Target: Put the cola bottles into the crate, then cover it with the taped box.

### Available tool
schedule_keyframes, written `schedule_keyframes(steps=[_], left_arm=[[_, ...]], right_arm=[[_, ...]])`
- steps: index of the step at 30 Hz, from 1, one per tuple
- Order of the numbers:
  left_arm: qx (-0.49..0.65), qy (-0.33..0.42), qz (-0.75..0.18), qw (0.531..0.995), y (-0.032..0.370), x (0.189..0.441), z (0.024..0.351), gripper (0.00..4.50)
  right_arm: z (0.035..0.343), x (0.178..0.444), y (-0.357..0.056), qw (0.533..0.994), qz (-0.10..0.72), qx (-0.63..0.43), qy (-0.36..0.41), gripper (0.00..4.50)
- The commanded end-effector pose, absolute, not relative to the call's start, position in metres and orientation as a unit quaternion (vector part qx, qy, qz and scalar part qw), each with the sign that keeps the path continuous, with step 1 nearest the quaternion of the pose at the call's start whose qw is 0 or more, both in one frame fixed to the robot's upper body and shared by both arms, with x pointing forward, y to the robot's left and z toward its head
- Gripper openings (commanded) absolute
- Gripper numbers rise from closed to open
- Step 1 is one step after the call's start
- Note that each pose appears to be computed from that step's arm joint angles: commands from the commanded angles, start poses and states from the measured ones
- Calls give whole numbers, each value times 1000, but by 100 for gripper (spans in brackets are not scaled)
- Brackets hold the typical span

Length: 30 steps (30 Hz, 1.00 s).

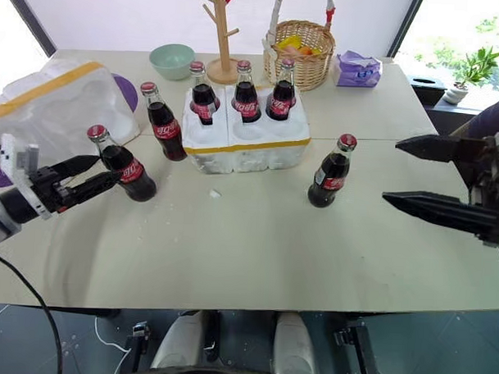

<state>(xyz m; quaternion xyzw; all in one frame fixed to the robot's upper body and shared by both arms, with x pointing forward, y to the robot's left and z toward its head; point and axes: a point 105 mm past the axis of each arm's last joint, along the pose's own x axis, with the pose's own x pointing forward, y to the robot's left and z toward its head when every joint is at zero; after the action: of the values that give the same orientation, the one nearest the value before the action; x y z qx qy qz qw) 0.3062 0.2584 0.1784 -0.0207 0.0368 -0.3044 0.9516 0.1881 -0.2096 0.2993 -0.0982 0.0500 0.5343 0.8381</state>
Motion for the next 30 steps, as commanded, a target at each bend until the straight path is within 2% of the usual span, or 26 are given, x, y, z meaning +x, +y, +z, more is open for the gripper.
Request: schedule_keyframes(steps=[1, 6, 10, 11, 12, 14, 15, 21, 26, 30], left_arm=[[13, 25, -311, 950, 253, 318, 179, 447], [28, 16, -315, 949, 245, 334, 169, 447], [39, 19, -324, 945, 243, 333, 164, 447], [41, 21, -327, 944, 243, 331, 163, 396], [43, 22, -330, 943, 243, 330, 163, 376], [48, 24, -330, 942, 244, 328, 164, 286], [51, 27, -334, 941, 244, 326, 165, 278], [22, 47, -395, 917, 234, 309, 190, 278], [2, 24, -458, 889, 217, 307, 234, 278], [-22, -17, -503, 864, 193, 317, 273, 278]], right_arm=[[312, 177, -200, 835, 540, -105, 19, 450], [315, 175, -186, 828, 551, -102, 11, 450], [310, 178, -181, 829, 549, -106, 18, 450], [308, 179, -180, 829, 548, -108, 22, 450], [307, 180, -179, 829, 548, -109, 24, 450], [305, 181, -178, 828, 550, -101, 29, 450], [303, 181, -179, 827, 553, -90, 39, 450], [295, 184, -176, 824, 553, -112, 44, 450], [294, 185, -174, 821, 558, -113, 39, 450], [293, 187, -174, 822, 557, -115, 34, 450]])
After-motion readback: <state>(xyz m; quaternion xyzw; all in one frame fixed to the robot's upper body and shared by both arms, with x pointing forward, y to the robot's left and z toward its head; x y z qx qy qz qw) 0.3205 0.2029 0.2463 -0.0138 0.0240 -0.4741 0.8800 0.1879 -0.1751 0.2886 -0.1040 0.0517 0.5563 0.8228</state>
